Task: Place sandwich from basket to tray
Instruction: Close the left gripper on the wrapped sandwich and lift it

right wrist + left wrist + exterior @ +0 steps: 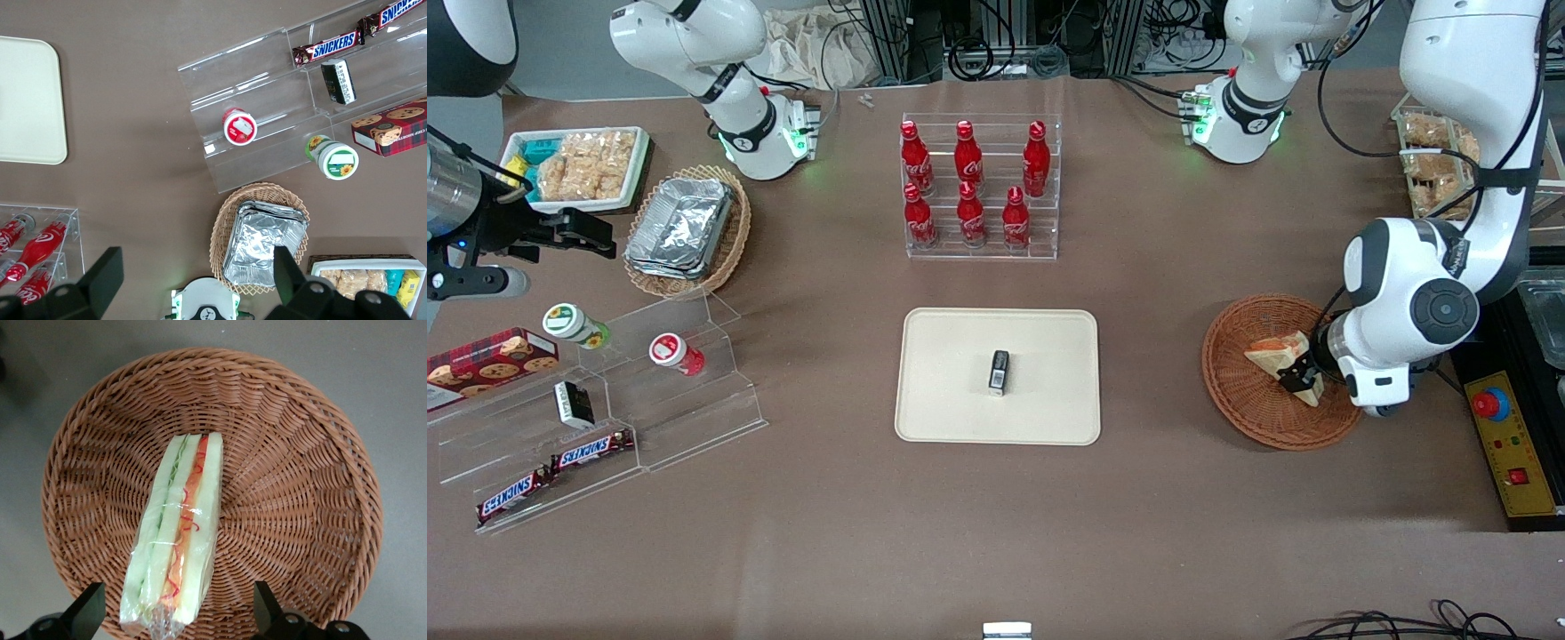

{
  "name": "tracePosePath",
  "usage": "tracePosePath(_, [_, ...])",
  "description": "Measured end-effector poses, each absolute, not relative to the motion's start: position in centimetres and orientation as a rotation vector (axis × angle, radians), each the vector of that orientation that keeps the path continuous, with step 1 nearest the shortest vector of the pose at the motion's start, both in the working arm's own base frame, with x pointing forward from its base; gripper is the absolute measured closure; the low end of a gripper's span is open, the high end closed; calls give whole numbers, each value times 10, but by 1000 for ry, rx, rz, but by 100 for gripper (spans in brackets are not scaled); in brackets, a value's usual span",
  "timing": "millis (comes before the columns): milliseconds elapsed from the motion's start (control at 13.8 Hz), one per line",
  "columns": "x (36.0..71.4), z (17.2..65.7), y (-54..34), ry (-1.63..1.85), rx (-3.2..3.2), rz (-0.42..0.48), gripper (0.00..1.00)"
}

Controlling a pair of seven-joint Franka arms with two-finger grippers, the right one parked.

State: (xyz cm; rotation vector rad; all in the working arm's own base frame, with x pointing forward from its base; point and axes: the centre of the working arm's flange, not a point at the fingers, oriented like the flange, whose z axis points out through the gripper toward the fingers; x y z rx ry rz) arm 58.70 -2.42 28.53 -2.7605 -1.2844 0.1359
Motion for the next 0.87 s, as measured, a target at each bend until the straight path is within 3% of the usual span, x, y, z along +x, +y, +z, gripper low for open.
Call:
tracePosePath(435, [574,238,-25,-1337,-2731,179,0])
tracePosePath(507, [574,232,-25,-1346,-2728,182,7])
tracePosePath(725, [575,229,-23,-1351,-2726,183,41])
tracePosePath(870, [577,232,-23,-1353,-2729,174,57])
